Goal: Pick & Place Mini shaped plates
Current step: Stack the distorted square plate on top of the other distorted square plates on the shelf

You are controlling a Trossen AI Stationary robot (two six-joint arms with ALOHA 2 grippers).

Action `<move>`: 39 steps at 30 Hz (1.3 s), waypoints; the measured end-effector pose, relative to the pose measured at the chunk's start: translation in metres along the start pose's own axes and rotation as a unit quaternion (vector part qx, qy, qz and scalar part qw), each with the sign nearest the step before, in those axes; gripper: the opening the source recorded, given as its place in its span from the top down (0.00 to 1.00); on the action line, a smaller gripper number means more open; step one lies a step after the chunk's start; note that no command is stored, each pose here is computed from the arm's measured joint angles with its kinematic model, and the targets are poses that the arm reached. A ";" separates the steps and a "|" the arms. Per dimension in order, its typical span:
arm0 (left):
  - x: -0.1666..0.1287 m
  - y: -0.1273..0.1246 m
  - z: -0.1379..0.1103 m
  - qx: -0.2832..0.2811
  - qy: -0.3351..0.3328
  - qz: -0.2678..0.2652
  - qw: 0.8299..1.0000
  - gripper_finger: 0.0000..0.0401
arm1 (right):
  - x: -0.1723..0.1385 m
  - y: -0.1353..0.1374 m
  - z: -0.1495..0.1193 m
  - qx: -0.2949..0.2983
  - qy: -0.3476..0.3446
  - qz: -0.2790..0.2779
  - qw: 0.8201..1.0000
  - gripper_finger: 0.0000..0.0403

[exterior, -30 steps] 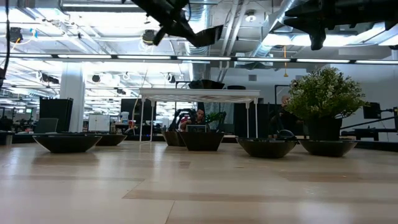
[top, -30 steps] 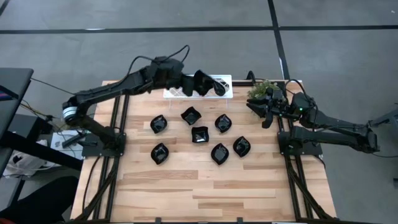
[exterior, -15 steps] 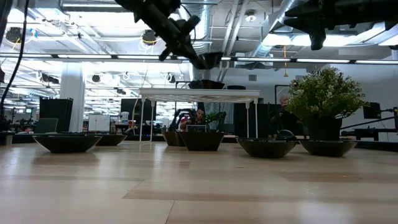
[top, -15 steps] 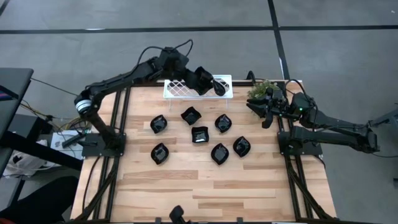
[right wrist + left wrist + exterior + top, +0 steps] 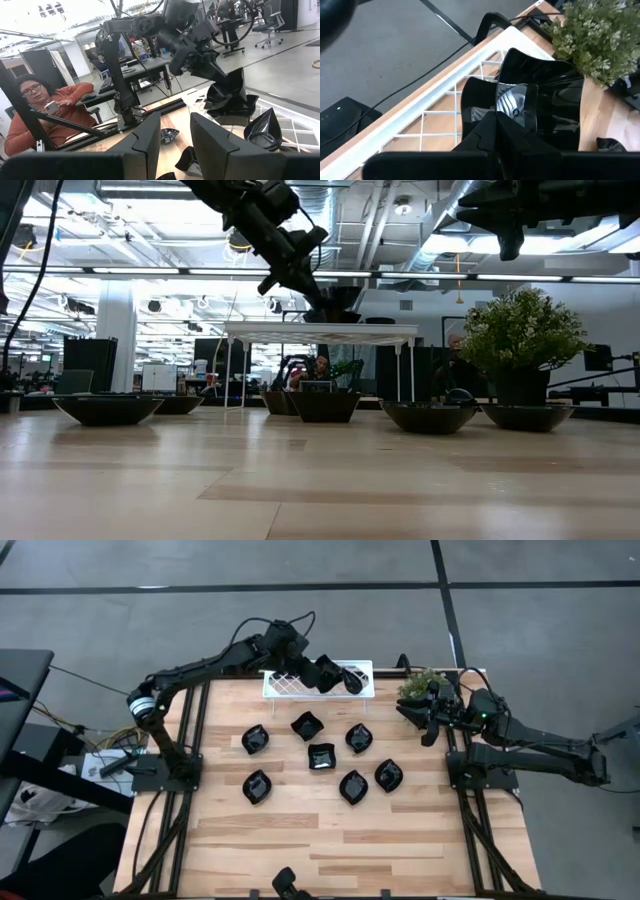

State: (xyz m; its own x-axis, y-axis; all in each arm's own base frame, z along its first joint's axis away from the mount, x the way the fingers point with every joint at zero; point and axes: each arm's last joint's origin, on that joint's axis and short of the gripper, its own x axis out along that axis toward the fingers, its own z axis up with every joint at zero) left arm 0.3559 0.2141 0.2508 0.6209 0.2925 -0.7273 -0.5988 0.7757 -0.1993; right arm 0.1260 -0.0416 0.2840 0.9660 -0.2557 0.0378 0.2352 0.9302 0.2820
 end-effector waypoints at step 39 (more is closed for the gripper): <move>-0.002 0.003 -0.002 0.011 0.015 -0.007 1.000 0.98 | 0.000 0.000 0.000 0.000 -0.001 0.000 1.000 0.75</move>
State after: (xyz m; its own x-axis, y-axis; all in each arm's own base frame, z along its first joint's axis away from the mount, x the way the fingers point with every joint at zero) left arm 0.3519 0.2149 0.2500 0.6132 0.2654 -0.7440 -0.5788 0.7920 -0.1945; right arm 0.1260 -0.0416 0.2841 0.9660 -0.2557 0.0394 0.2347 0.9303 0.2818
